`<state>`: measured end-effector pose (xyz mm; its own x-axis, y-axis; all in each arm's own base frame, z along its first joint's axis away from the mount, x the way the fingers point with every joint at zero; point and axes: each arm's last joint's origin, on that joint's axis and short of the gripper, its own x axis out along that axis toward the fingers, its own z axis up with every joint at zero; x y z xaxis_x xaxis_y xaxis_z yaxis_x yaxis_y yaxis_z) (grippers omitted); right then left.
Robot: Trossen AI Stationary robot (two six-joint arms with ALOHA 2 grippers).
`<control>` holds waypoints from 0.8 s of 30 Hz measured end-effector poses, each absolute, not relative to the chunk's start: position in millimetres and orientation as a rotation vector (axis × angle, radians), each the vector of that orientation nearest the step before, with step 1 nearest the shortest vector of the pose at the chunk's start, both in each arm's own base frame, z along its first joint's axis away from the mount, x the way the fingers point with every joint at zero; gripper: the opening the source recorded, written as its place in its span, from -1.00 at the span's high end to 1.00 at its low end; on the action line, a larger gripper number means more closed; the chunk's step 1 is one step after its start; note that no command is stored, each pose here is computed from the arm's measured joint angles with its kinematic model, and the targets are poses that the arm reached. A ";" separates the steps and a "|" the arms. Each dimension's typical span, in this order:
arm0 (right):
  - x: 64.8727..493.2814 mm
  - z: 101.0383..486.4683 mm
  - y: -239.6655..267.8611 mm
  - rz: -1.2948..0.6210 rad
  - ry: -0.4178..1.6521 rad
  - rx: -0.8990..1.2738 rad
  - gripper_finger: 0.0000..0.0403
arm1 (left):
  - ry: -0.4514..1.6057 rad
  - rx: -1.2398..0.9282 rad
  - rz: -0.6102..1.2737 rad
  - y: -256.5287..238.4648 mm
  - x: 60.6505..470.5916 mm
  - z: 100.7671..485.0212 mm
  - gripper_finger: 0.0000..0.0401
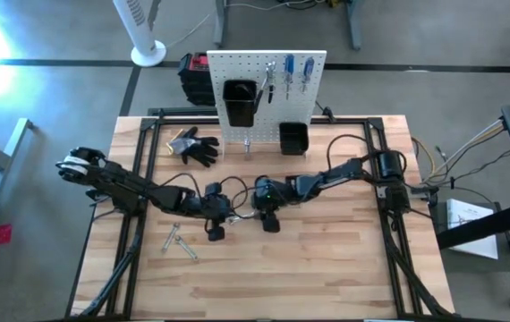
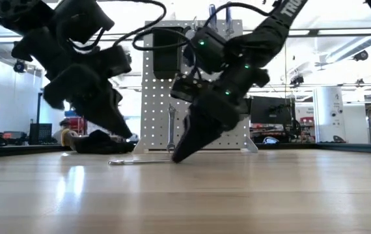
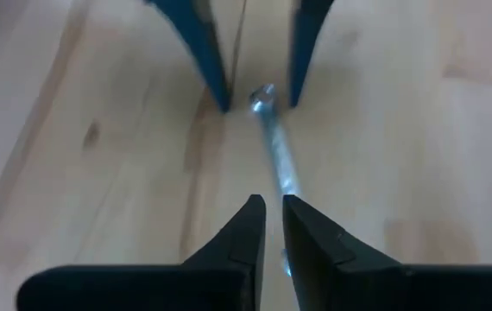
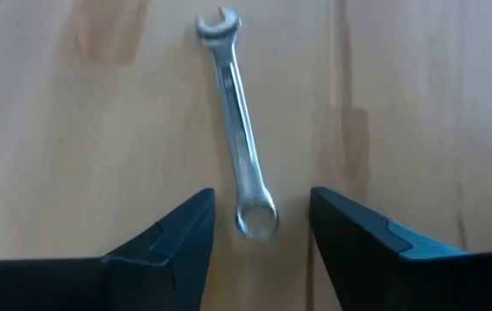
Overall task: Hang tools onto peg board
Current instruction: Hang the wrench on the peg board
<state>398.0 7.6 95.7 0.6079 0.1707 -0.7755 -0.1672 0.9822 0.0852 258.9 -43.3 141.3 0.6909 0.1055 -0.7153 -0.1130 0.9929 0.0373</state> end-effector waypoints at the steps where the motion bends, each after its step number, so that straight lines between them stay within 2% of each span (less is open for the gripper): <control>1: 401.5 93.2 7.8 0.198 0.899 0.011 0.09 | 0.813 -0.003 0.136 -42.7 257.7 140.2 0.82; 5: 409.3 86.9 8.4 0.198 0.926 0.024 0.29 | 0.835 -0.023 0.222 -38.5 255.2 138.2 0.82; 13: 404.0 94.7 7.0 0.209 0.956 0.028 0.91 | 0.873 -0.030 0.250 -34.0 252.5 135.8 0.82; 20: 397.8 108.8 10.0 0.198 0.971 -0.015 0.99 | 0.848 -0.024 0.285 -26.9 255.0 137.4 0.82; 24: 391.1 123.5 13.0 0.161 0.982 -0.101 0.99 | 0.759 -0.054 0.281 -27.1 261.7 143.2 0.82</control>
